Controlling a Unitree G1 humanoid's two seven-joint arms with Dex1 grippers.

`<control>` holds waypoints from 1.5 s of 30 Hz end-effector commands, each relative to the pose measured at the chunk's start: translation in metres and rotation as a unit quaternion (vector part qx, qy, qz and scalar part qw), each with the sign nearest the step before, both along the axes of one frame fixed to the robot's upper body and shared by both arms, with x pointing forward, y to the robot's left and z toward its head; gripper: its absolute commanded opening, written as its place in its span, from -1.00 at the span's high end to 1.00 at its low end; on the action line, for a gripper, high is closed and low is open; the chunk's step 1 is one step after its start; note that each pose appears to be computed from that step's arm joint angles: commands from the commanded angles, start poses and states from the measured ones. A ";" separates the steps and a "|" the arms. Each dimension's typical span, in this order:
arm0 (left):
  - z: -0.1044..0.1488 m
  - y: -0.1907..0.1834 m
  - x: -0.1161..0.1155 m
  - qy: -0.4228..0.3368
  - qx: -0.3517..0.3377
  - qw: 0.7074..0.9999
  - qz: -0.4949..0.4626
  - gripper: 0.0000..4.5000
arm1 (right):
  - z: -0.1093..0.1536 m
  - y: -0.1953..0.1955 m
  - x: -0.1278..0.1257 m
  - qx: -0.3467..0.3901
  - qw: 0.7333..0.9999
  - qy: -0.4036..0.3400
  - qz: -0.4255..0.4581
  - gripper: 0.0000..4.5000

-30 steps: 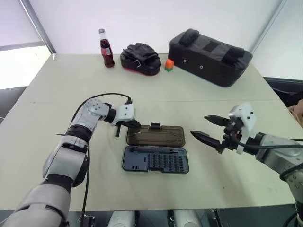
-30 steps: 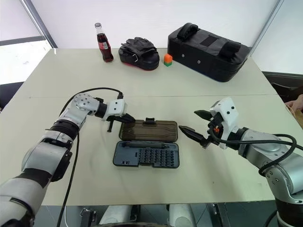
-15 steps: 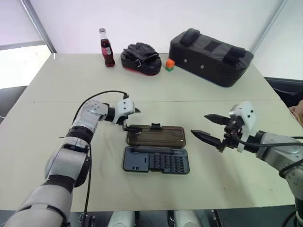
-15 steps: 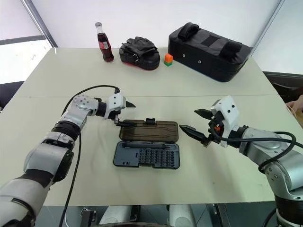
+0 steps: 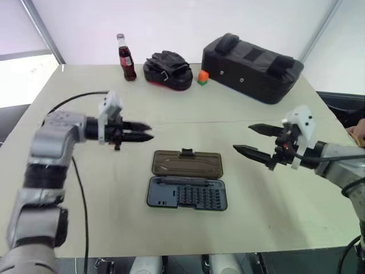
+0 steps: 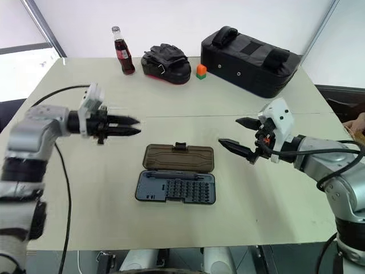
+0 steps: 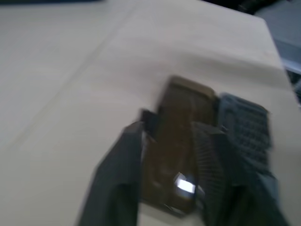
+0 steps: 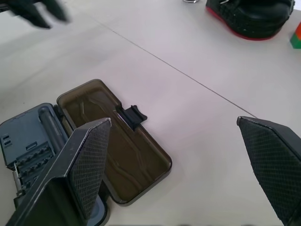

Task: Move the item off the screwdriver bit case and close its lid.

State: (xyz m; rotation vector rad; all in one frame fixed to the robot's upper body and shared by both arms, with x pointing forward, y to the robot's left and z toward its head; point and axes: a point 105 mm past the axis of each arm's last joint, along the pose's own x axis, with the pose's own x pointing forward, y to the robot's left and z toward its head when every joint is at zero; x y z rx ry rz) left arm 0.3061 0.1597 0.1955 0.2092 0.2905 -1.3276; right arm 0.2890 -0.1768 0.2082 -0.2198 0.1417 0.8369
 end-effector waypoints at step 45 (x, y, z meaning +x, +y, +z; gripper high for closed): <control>-0.103 -0.039 -0.045 -0.070 0.171 0.982 -0.046 1.00 | -0.046 0.019 0.045 -0.157 0.985 0.019 0.071 -0.99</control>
